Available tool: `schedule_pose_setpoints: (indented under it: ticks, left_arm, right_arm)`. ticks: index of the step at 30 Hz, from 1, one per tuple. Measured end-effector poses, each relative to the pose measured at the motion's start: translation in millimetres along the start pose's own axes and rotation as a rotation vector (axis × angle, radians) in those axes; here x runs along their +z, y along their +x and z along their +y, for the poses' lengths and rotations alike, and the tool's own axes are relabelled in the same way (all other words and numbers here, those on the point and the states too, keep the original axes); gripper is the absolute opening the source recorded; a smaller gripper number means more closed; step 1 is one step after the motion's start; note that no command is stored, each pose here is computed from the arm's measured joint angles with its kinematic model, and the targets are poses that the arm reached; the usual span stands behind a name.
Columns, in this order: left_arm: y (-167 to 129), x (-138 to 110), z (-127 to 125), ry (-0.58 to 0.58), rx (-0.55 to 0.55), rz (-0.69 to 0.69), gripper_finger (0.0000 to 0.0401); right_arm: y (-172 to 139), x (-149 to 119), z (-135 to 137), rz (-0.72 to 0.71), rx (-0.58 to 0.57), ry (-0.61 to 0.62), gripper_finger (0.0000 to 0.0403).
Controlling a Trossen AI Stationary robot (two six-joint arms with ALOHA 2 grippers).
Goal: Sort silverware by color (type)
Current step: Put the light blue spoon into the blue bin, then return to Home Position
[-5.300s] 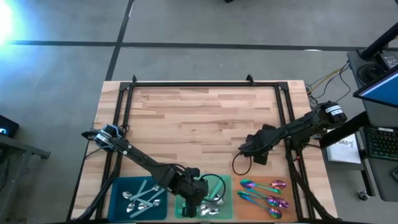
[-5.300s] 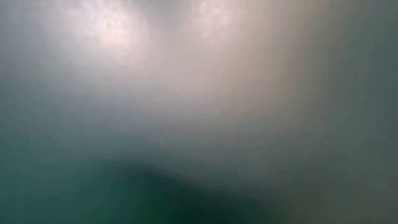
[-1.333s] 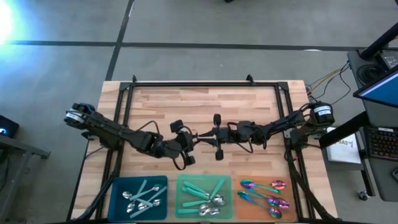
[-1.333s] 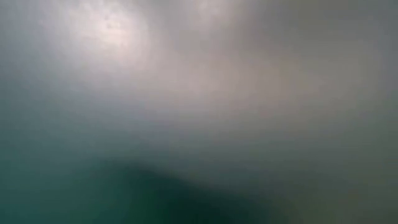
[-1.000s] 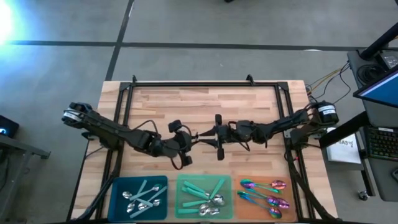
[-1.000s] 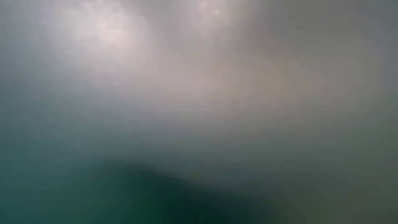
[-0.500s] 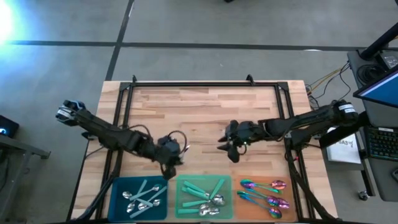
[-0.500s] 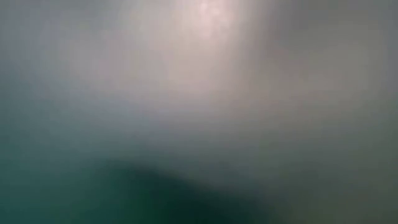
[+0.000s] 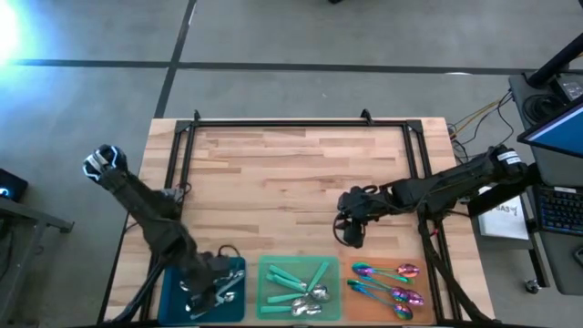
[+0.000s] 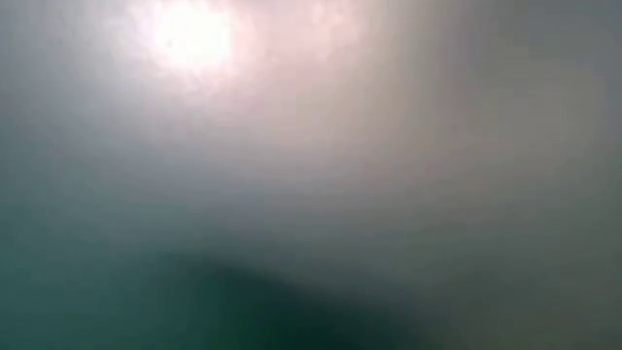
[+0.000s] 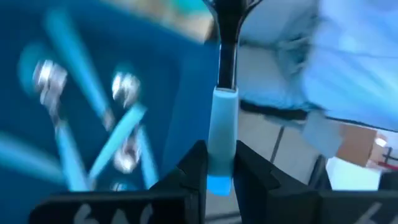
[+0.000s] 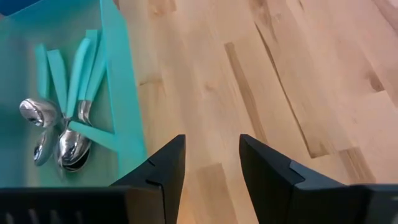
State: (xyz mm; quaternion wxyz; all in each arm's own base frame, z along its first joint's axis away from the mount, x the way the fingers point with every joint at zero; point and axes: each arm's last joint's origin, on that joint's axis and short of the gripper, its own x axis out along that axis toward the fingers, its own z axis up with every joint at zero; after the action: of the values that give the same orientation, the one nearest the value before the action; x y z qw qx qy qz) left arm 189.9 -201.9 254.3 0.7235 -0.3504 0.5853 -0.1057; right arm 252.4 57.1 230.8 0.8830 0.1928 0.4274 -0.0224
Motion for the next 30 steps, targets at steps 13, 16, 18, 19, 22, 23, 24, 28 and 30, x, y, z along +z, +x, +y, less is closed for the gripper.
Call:
schedule_pose_setpoints:
  ticks: [13,16,18,19,22,23,24,28,30]
  left_arm:
    - [13.0,-32.1,13.6,-0.256,0.197,0.290,0.0075]
    - [15.5,-31.4,14.4,-0.260,0.207,0.289,0.0095]
    - [17.6,-31.3,15.4,-0.259,0.220,0.286,0.0104]
    - [18.3,-31.4,16.1,-0.248,0.227,0.288,0.0107]
    - [19.3,-30.3,17.1,-0.207,0.239,0.248,0.0109]
    - [19.5,-29.0,17.6,-0.185,0.249,0.203,0.0108]
    - [19.6,-27.3,18.2,-0.151,0.261,0.147,0.0107]
    - [17.0,-15.0,20.1,0.028,0.321,-0.079,0.0103]
    - [14.3,-7.6,19.9,0.097,0.353,-0.174,0.0102]
  right_arm:
    - [1.3,-0.2,-0.4,0.000,-0.010,-0.003,0.0135]
    - [0.7,-0.1,-0.3,-0.002,-0.009,-0.028,0.0135]
    - [0.4,0.0,-0.4,-0.003,-0.009,-0.048,0.0134]
    - [0.4,0.0,-0.4,-0.003,-0.009,-0.053,0.0134]
    - [0.1,0.0,-0.5,-0.003,-0.006,-0.041,0.0134]
    - [-0.1,-0.1,-0.5,-0.003,-0.007,-0.042,0.0134]
    - [-0.5,-0.1,-0.5,-0.005,-0.007,-0.050,0.0134]
    - [-2.4,-1.4,-2.9,0.013,-0.019,-0.134,0.0134]
    - [-3.0,-1.5,-8.4,0.035,-0.042,-0.158,0.0134]
